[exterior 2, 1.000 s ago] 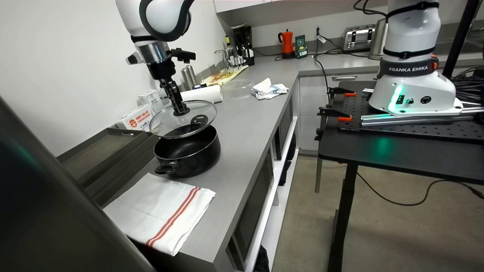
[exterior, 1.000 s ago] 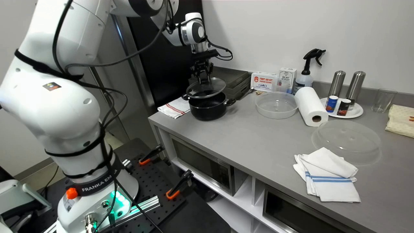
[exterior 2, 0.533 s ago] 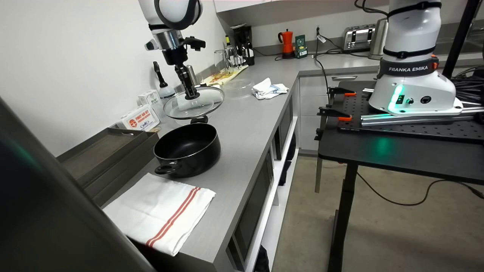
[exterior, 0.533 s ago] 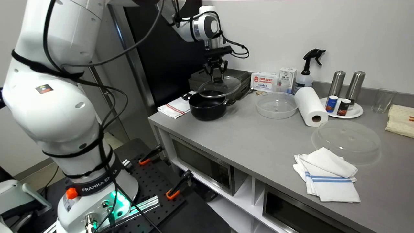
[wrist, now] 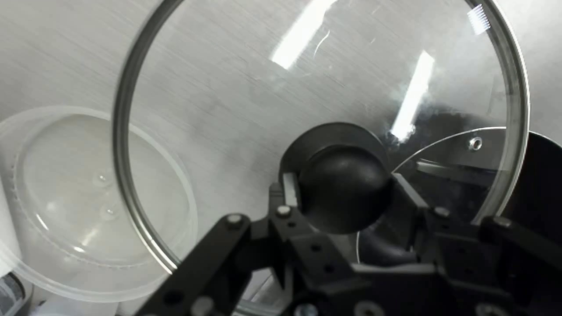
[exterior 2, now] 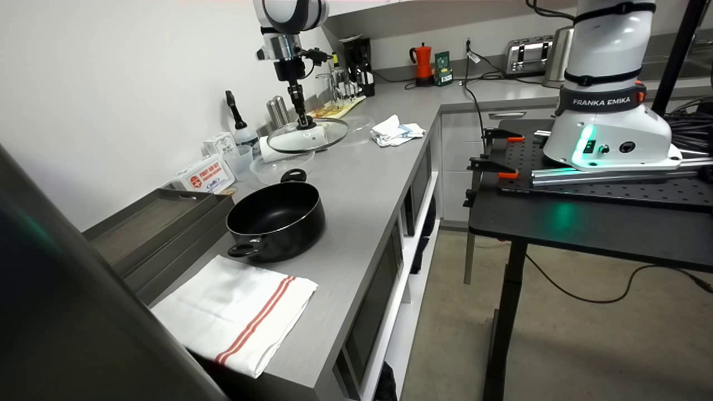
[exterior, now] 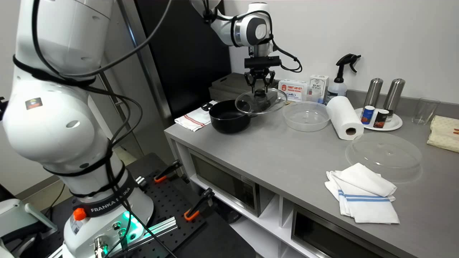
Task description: Remove the lid from the pot
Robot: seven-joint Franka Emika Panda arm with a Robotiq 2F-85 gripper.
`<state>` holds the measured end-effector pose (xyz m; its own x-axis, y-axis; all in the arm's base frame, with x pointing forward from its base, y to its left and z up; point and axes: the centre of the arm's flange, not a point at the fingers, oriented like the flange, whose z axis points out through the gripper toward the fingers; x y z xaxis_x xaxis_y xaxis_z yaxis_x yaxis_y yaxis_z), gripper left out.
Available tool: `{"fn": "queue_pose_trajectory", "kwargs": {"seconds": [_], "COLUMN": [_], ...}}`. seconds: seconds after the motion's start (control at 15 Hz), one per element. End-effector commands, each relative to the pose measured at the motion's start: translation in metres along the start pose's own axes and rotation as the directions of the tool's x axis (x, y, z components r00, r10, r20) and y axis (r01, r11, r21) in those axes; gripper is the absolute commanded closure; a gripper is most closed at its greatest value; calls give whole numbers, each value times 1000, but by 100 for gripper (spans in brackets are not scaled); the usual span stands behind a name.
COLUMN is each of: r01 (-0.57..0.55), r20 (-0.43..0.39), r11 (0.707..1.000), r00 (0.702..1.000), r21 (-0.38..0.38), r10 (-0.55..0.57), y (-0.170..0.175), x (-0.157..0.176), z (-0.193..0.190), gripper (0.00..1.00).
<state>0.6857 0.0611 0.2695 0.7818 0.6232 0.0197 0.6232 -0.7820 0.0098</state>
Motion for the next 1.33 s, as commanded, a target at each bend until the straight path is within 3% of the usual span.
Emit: {"fn": "queue_pose_trajectory", "kwargs": {"seconds": [0.0, 0.6, 1.27], "r01": [-72, -242, -246], "r20": [-56, -17, 61], "r11": [997, 967, 963], "r00": [996, 970, 969], "r21": [37, 78, 111], "r10": [74, 244, 241], "y": [23, 79, 65], "x": [-47, -133, -134], "z": [-11, 49, 121], "gripper": [75, 75, 75]}}
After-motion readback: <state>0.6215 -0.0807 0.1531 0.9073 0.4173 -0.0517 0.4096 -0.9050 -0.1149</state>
